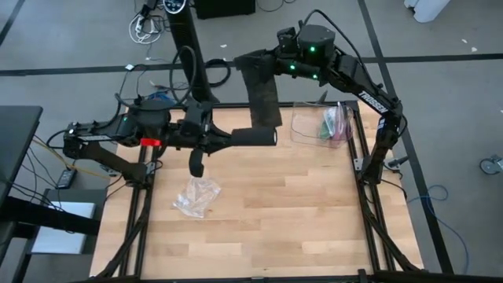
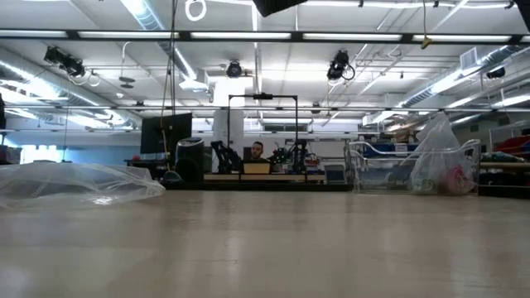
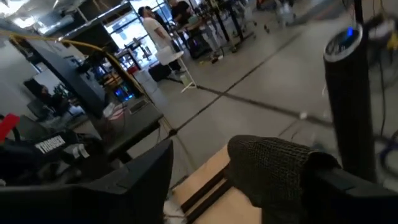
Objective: Roll bandage
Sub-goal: Roll the black bandage
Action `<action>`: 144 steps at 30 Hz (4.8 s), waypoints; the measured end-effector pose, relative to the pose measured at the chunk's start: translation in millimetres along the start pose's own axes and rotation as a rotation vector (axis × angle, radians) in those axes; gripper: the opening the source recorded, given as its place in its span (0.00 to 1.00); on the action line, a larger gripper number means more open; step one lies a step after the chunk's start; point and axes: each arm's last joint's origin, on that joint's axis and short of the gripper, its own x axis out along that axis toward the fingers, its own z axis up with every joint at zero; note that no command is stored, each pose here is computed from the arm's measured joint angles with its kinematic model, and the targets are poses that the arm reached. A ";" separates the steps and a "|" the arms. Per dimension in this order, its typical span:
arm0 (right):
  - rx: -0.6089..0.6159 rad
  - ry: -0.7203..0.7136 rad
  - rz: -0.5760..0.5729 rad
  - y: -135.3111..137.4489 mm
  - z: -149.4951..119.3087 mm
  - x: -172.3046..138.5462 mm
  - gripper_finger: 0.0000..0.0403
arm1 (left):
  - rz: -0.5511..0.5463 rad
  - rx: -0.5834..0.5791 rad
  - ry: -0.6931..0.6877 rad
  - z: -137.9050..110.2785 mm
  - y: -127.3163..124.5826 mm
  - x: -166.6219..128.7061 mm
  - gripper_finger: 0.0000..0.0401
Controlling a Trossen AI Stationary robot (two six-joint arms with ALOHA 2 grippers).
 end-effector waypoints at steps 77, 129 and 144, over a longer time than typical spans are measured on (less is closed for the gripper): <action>-0.415 0.423 0.434 100.4 -79.2 -59.3 0.64 | 0.083 0.074 -0.104 105.4 -31.1 -116.4 0.03; -0.280 0.293 -0.204 127.2 -251.4 87.8 0.13 | 0.174 0.167 -0.241 121.2 -12.4 -198.7 0.03; -0.122 0.194 0.271 185.4 -184.4 11.0 0.01 | 0.437 0.353 -0.005 99.6 -0.2 -205.5 0.03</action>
